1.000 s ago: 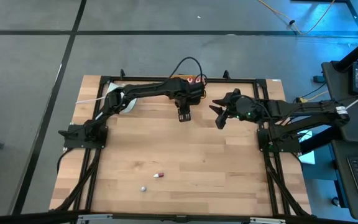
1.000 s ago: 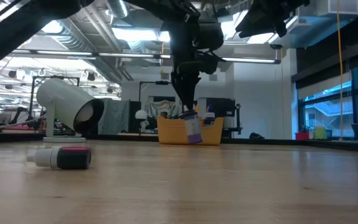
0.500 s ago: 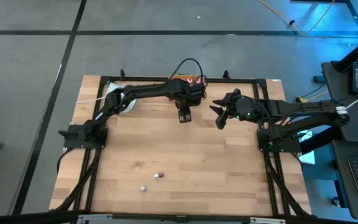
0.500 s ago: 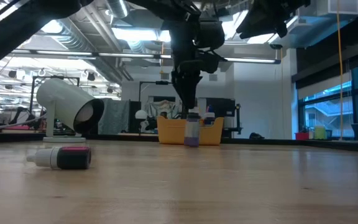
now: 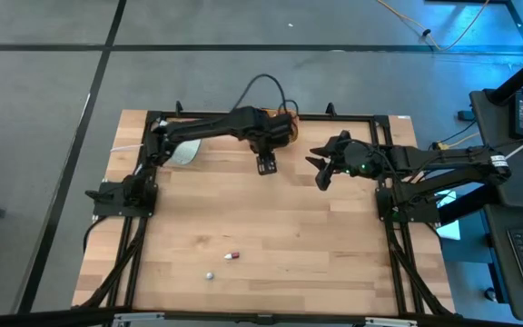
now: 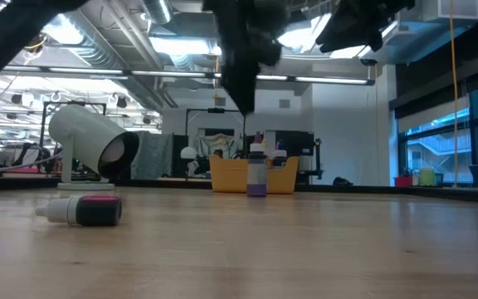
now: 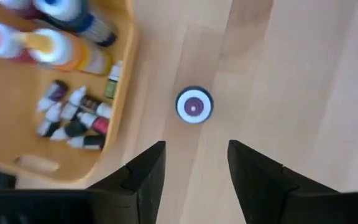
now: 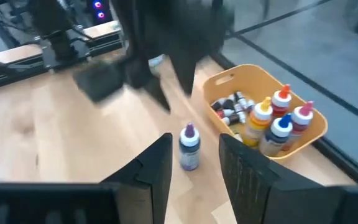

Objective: Pick & Place food coloring
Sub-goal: Put the pink food coloring bottle into the yellow bin

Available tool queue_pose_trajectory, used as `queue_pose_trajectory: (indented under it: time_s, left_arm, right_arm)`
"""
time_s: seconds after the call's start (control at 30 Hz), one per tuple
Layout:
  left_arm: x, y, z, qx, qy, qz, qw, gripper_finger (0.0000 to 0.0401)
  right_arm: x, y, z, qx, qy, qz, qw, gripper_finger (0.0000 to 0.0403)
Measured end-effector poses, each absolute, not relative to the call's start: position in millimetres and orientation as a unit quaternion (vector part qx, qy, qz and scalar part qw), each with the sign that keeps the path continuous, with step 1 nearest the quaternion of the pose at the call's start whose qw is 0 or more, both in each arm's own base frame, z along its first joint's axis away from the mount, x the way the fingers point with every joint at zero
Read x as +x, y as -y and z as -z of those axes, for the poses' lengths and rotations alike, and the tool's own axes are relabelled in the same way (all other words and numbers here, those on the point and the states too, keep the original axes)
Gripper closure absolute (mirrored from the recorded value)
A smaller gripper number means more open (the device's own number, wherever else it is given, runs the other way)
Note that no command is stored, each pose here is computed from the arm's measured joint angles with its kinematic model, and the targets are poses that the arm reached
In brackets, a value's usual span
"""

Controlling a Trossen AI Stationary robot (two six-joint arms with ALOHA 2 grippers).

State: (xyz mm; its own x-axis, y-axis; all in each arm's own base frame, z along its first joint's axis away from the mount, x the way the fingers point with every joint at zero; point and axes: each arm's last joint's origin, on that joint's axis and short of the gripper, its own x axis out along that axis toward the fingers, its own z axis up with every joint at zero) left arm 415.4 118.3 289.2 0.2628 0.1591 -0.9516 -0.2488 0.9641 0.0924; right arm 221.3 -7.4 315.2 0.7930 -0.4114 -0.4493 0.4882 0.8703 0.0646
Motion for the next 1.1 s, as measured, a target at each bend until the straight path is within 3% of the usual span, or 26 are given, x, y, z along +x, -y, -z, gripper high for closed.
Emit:
queue_pose_trajectory:
  time_s: [0.27, 0.47, 0.77, 0.97, 1.1]
  left_arm:
    - [373.5, -64.9, -365.6, -0.05, -0.536, -0.112, 0.835, 0.0228]
    - [354.2, 3.3, -383.1, -0.064, -0.522, -0.078, 0.847, 0.0232]
    - [336.3, 94.1, -332.7, -0.062, -0.582, -0.09, 0.806, 0.0224]
    - [321.4, 141.3, -287.0, -0.011, -0.586, -0.093, 0.805, 0.0221]
    - [314.1, 163.7, -258.9, -0.032, -0.573, -0.088, 0.814, 0.022]
  right_arm:
    - [222.1, 4.8, -314.7, 0.102, -0.225, 0.195, 0.949, 0.0269]
    - [222.7, 2.4, -314.4, 0.113, -0.231, 0.163, 0.952, 0.0269]
    - [222.9, -3.3, -314.2, 0.126, -0.236, 0.132, 0.955, 0.0269]
    - [222.9, -5.1, -314.2, 0.125, -0.237, 0.128, 0.955, 0.0269]
    - [222.9, -6.5, -314.2, 0.125, -0.237, 0.125, 0.955, 0.0269]
